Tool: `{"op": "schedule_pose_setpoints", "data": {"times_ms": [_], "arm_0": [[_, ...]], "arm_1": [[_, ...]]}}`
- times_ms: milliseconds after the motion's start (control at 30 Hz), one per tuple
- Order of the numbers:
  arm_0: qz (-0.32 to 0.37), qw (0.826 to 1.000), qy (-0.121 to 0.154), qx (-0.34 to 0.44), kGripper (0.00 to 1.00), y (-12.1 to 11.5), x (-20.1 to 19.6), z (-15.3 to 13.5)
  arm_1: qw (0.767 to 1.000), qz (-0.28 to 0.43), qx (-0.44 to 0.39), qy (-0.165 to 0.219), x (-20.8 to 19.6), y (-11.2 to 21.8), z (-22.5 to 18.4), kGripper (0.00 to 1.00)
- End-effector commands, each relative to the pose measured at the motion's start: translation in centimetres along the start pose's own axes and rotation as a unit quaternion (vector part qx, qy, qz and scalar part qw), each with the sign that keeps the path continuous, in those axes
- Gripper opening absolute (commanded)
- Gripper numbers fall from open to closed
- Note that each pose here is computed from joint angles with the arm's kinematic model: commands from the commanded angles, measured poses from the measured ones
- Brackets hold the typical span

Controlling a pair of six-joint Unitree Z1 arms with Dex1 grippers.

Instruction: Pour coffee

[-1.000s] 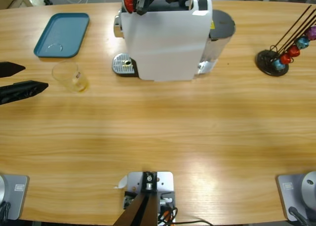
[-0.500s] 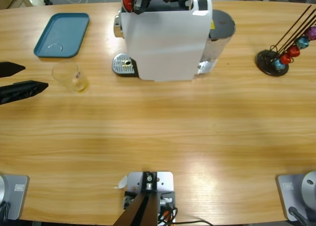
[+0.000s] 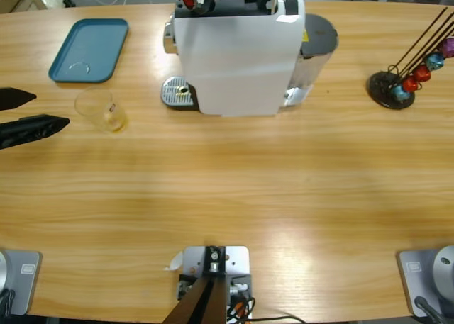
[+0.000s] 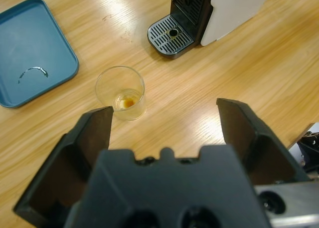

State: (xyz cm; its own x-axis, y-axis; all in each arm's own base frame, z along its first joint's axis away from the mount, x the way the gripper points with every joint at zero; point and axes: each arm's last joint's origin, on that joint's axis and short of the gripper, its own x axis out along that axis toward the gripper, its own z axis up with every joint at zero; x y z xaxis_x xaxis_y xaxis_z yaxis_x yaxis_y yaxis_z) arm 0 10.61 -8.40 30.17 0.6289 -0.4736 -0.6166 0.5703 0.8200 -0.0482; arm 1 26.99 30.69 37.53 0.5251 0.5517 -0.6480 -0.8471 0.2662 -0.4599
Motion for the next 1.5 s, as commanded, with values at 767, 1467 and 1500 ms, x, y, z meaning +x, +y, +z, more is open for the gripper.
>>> {"op": "schedule_pose_setpoints", "data": {"times_ms": [767,1467,1500], "arm_0": [[-0.011,1.0,0.007,-0.002,0.89,-0.1,0.1,-1.1],[-0.012,1.0,0.015,-0.002,0.89,-0.2,0.6,-1.0],[-0.012,1.0,0.016,-0.002,0.89,-0.2,0.6,-1.0]], "arm_1": [[0.999,0.016,0.011,0.038,1.3,0.7,-1.8,0.531],[0.988,-0.15,0.023,0.028,-12.7,3.0,0.1,1.0],[0.982,-0.18,0.042,0.05,-13.8,2.8,-0.6,1.0]]}}
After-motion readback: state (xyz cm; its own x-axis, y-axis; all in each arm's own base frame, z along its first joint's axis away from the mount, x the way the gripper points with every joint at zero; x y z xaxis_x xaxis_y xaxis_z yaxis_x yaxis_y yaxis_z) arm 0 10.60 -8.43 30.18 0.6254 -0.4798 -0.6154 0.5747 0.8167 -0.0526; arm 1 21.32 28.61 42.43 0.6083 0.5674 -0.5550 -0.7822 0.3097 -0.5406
